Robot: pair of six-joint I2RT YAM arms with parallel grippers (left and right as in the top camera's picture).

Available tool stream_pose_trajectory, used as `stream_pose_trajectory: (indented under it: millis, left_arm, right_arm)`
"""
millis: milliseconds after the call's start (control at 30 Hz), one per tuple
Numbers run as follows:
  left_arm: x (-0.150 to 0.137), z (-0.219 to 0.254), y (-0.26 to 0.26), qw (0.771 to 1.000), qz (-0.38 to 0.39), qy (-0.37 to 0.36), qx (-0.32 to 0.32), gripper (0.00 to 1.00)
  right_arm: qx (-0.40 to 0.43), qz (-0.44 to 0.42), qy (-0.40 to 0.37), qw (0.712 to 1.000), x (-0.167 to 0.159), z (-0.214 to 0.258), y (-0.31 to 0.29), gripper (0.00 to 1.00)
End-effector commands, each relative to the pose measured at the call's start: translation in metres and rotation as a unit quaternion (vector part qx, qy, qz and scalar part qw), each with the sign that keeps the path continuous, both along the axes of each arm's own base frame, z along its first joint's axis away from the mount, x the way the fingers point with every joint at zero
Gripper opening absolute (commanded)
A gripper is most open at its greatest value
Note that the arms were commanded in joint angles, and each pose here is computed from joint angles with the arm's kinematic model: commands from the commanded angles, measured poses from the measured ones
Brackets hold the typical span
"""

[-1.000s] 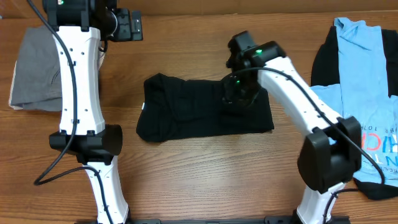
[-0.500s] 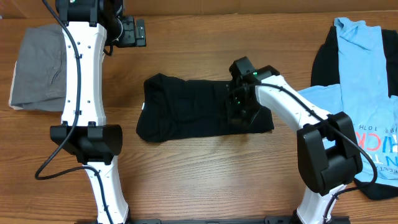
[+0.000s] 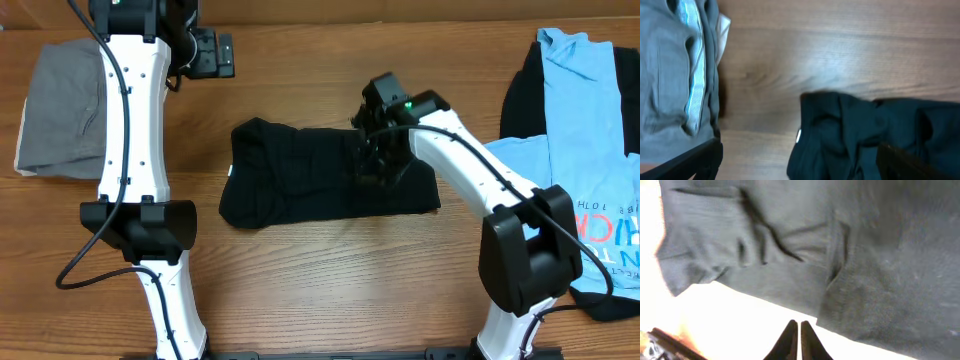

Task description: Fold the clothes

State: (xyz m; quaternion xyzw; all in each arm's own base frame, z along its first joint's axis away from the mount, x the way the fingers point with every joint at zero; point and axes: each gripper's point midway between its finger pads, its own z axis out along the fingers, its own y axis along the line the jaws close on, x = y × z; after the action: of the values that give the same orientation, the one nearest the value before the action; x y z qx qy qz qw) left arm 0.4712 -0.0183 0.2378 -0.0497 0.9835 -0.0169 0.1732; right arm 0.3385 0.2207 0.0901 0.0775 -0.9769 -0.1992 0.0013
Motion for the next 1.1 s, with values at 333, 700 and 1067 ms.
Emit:
stream_pose_trajectory:
  millis: [333, 700, 1067]
  left_arm:
    - [-0.054, -0.078, -0.010, 0.975, -0.107, 0.164, -0.106, 1.00]
    - [-0.080, -0.171, -0.014, 0.955, -0.145, 0.230, -0.121, 1.00]
    - [-0.065, -0.218, -0.051, 0.948, -0.165, 0.154, -0.225, 1.00]
  right_arm:
    - [-0.014, -0.089, -0.046, 0.995, 0.040, 0.037, -0.081, 0.70]
    - [-0.040, -0.121, -0.057, 0.990, 0.052, 0.035, -0.121, 0.72]
    - [-0.043, -0.122, -0.056, 0.990, 0.051, 0.034, -0.122, 0.72]
